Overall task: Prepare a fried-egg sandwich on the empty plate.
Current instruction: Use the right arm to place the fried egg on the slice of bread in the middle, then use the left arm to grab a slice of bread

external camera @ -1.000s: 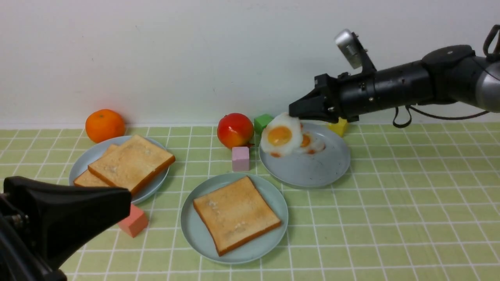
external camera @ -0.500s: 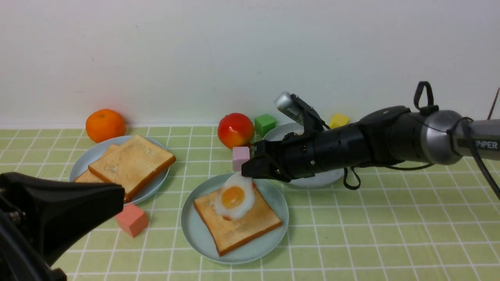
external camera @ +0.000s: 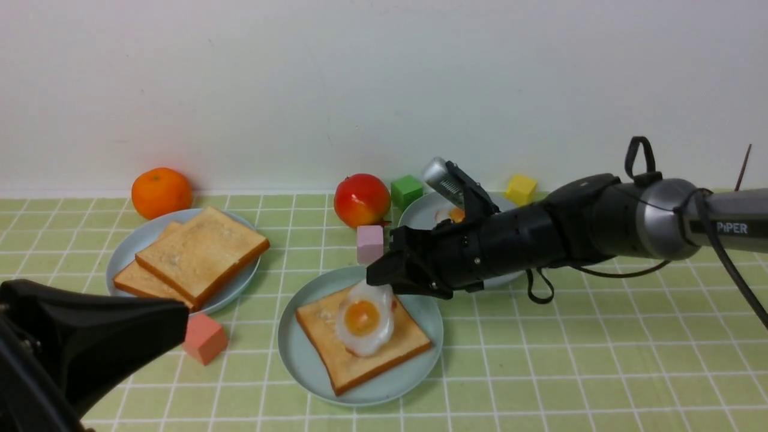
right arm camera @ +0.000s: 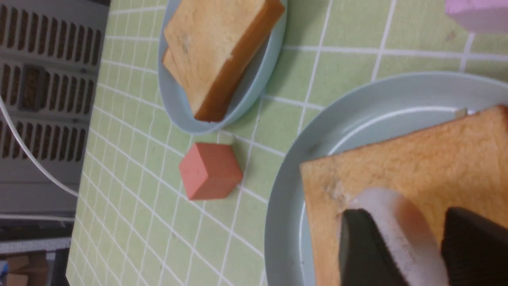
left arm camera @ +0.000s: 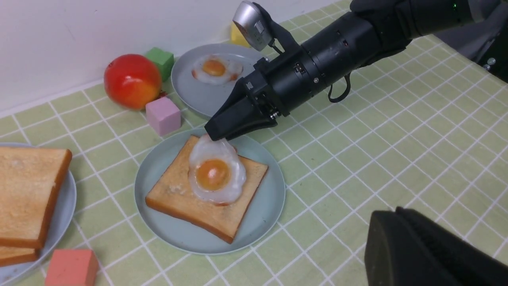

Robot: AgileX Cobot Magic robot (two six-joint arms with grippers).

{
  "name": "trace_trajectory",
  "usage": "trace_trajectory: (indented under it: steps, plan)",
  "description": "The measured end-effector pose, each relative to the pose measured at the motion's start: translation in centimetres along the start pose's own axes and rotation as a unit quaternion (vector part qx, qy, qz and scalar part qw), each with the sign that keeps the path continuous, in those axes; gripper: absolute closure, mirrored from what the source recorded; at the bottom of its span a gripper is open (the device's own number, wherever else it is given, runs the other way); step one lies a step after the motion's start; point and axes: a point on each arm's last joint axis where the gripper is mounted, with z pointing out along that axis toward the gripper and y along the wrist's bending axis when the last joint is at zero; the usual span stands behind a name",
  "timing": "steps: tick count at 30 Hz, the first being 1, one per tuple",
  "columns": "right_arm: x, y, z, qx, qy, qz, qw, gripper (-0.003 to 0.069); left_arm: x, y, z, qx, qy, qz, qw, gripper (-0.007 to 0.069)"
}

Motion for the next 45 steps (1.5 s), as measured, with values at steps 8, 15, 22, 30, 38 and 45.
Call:
trace_trajectory:
  steps: [8, 15, 22, 30, 38, 45]
  plan:
    - [-0.6, -1.0, -2.2, 0.034, 0.021, -0.017, 0.999, 0.0274, 0.1, 0.0, 0.0, 0.000, 0.004, 0.000, 1.000, 0.0610]
    - [-2.0, 1.5, -9.2, 0.096, 0.025, -0.078, 0.992, 0.0315, 0.6, 0.1, 1.4, -0.006, 0.050, -0.014, 0.999, 0.0608]
    - [-0.3, 7.6, -18.9, 0.190, 0.038, -0.166, 0.967, 0.0523, 2.2, 1.5, 8.1, -0.076, 0.194, -0.036, 0.977, 0.0630]
    - [6.1, 14.1, -28.5, 0.210, -0.017, -0.202, 0.956, 0.0657, 1.2, 9.4, 16.8, -0.159, 0.294, -0.080, 0.939, 0.0638]
    - [12.0, 15.1, -31.9, 0.186, -0.092, -0.254, 0.945, 0.0655, 0.7, 17.5, 22.4, -0.197, 0.290, -0.071, 0.934, 0.0627]
    - [13.7, 15.2, -32.8, 0.183, -0.121, -0.270, 0.938, 0.0652, 1.5, 20.8, 26.0, -0.210, 0.317, 0.001, 0.925, 0.0410]
